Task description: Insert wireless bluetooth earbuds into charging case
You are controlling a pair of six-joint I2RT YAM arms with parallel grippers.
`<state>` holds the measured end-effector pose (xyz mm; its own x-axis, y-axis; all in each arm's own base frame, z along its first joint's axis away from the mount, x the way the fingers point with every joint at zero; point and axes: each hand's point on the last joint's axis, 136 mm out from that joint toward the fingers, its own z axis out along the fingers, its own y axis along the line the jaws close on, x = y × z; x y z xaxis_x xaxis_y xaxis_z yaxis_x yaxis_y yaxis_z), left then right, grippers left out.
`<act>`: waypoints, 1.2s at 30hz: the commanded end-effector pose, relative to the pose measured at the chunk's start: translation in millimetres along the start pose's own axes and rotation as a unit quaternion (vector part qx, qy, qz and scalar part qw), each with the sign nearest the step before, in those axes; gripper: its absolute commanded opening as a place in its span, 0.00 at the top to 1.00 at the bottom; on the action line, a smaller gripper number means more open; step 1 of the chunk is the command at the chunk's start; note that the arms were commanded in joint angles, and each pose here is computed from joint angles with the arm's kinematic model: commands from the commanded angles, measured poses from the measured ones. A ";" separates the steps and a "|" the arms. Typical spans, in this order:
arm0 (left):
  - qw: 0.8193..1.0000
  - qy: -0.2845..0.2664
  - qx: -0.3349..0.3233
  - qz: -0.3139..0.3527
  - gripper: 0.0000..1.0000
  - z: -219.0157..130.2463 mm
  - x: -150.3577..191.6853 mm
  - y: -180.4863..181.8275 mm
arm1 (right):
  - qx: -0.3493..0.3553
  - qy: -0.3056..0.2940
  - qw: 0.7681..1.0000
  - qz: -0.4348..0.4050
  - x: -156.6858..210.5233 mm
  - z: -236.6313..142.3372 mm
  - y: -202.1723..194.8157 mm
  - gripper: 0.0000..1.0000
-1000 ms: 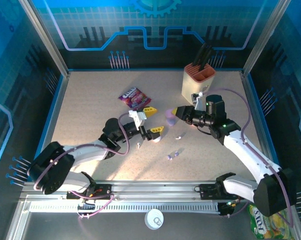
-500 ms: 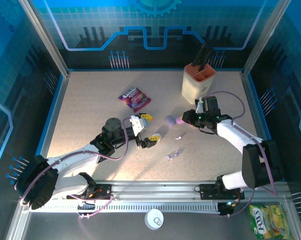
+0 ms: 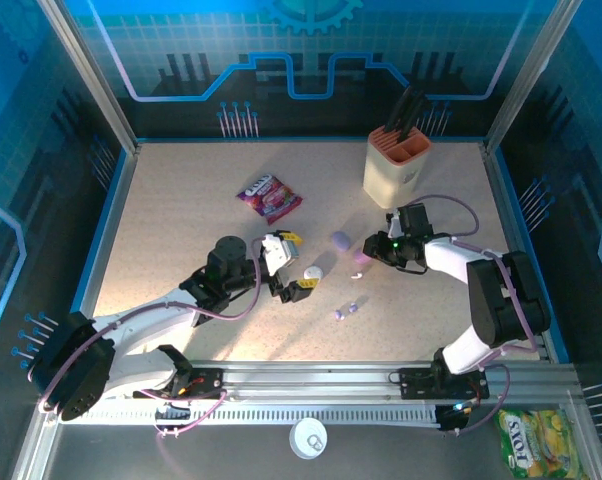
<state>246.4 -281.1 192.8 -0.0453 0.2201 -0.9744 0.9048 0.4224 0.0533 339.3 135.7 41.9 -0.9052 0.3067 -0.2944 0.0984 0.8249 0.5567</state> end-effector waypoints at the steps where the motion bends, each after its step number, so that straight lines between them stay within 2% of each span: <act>1: 1.000 0.002 -0.016 -0.009 0.01 0.2 -12.0 8.5 | 0.023 -0.004 1.000 -0.004 0.7 -2.5 -13.0 0.59; 5: 0.998 0.013 -0.049 -0.035 0.01 -0.3 -7.2 23.2 | 0.049 -0.020 0.998 -0.033 -3.5 -18.2 -12.5 0.41; 10: 0.987 -0.033 -0.115 -0.111 0.01 -15.2 -2.3 55.9 | 0.080 -0.030 0.988 -0.131 -9.4 -36.7 10.0 0.34; 13: 0.978 -0.056 -0.138 -0.146 0.01 -25.1 1.0 68.9 | 0.090 -0.026 0.972 -0.215 -14.0 -37.2 36.2 0.33; 20: 0.955 -0.039 -0.175 -0.237 0.01 -34.9 11.0 92.1 | 0.133 0.020 0.930 -0.342 -15.3 -5.6 66.6 0.31; 22: 0.946 -0.037 -0.181 -0.266 0.01 -37.3 12.4 96.7 | 0.140 0.042 0.924 -0.354 -13.7 6.7 68.2 0.30; 27: 0.938 -0.043 -0.177 -0.296 0.01 -38.8 13.6 97.6 | 0.142 0.079 0.919 -0.359 -13.8 27.5 68.3 0.28; 31: 0.940 -0.053 -0.172 -0.291 0.01 -38.3 11.9 96.8 | 0.153 0.097 0.913 -0.364 -13.4 39.9 61.3 0.30; 36: 0.943 -0.046 -0.171 -0.283 0.01 -38.2 13.4 94.9 | 0.142 0.118 0.915 -0.359 -4.5 51.8 58.5 0.37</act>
<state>313.7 -203.3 179.4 -0.4555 -0.1779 -0.8723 0.5392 0.7245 -0.4293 374.4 203.2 39.8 -0.8385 -0.4242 -0.3420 -0.4628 0.8857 0.0360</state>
